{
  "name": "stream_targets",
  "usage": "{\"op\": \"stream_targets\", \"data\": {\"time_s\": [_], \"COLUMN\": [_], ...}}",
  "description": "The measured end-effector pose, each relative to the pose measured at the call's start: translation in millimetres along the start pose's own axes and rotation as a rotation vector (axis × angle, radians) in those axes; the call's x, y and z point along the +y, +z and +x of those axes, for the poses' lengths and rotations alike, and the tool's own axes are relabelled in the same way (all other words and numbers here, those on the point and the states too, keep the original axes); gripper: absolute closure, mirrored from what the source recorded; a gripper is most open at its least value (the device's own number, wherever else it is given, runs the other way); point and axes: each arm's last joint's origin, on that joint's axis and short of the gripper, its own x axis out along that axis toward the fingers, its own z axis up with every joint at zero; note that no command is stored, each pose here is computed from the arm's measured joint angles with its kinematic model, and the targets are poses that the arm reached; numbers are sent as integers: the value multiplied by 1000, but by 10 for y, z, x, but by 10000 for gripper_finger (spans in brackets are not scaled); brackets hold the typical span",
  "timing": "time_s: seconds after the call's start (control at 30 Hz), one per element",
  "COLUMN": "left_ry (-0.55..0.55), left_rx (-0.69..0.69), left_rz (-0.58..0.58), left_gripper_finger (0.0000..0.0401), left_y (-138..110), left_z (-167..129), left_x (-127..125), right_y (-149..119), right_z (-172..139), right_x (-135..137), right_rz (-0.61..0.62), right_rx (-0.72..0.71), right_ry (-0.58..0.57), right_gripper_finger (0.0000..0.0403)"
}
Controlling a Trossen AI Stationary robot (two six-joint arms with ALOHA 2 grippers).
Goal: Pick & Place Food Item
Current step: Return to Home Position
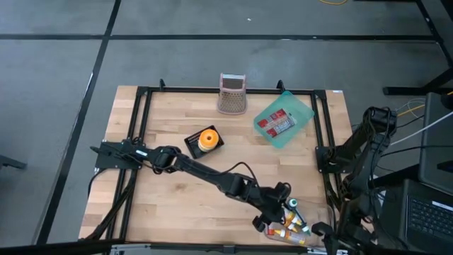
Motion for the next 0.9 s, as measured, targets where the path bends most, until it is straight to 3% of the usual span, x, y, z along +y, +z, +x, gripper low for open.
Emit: {"op": "stream_targets", "data": {"time_s": [0.13,0.23,0.33,0.43,0.6,0.9], "left_ry": [29,48,77,92,117,232], "left_rx": [-15,-26,-30,-8,57,114], "left_rz": [12,30,51,82,113,61], "left_gripper_finger": [188,187,190,192,193,192], "left_y": [86,170,262,312,340,431], "left_z": [-51,-109,-177,-214,-245,-280], "left_x": [-23,-50,-87,-171,-317,-670], "right_y": [49,70,-105,-260,-498,-522], "right_z": [-243,-607,-1018,-1307,-1489,-1509], "right_x": [-43,-75,-93,-141,-167,-152], "right_rz": [0,22,13,-4,-15,31], "right_rx": [-52,-145,-190,-226,-150,-91], "right_ry": [-29,11,88,56,49,104], "right_gripper_finger": [179,179,179,179,179,179]}}
